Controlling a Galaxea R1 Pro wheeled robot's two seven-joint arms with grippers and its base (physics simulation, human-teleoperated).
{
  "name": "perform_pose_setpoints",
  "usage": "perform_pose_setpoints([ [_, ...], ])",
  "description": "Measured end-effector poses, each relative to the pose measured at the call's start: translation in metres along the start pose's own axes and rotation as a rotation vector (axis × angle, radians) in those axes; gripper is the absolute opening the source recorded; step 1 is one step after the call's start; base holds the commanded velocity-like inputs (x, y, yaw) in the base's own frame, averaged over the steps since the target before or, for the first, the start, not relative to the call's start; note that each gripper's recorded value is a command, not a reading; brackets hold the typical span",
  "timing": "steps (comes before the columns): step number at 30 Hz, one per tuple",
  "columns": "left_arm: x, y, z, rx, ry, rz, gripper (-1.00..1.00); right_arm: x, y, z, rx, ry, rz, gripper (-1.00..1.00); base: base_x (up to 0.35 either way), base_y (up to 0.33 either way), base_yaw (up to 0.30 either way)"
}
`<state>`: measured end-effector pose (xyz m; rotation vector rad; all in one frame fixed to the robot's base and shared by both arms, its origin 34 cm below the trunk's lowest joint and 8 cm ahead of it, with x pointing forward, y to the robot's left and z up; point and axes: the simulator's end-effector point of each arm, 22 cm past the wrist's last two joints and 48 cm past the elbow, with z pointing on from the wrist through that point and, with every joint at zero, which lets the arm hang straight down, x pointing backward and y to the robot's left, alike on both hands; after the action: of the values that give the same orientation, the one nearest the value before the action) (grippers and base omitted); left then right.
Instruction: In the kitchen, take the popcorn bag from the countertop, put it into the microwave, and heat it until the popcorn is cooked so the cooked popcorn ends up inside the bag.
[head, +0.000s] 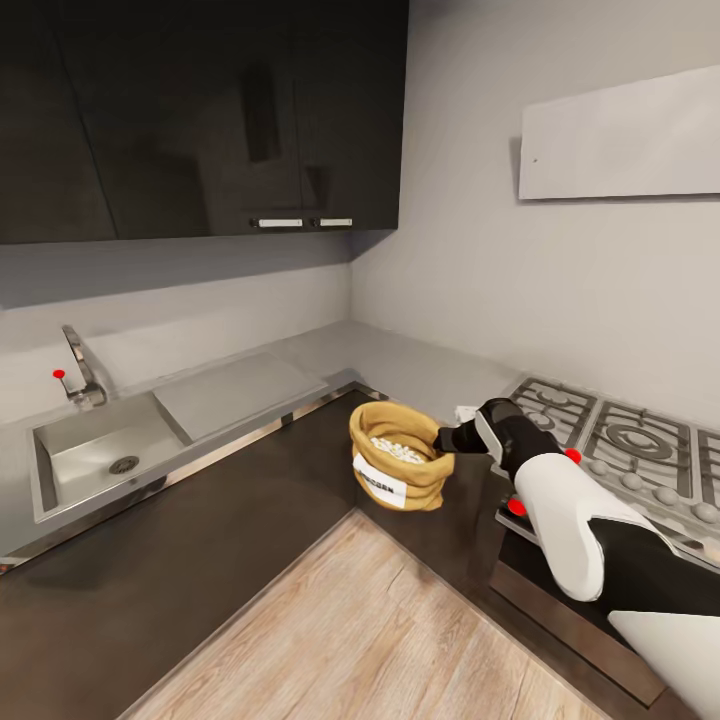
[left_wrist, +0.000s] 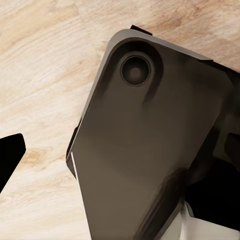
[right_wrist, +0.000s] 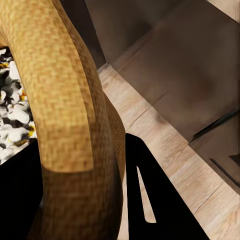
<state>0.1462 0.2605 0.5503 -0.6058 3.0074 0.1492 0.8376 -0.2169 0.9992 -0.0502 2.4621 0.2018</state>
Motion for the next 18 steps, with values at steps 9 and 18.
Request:
perform_pose_setpoints([
  [9, 0.0, 0.0, 0.0, -0.001, 0.003, -0.002, 1.0, 0.002, -0.001, 0.0, 0.004, 0.009, -0.001, -1.0, -0.065, 0.01, 0.0],
  [18, 0.002, 0.001, 0.0, -0.008, 0.007, -0.023, 1.0, 0.016, -0.011, 0.006, 0.011, 0.044, 0.01, -1.0, -0.32, 0.134, 0.0],
])
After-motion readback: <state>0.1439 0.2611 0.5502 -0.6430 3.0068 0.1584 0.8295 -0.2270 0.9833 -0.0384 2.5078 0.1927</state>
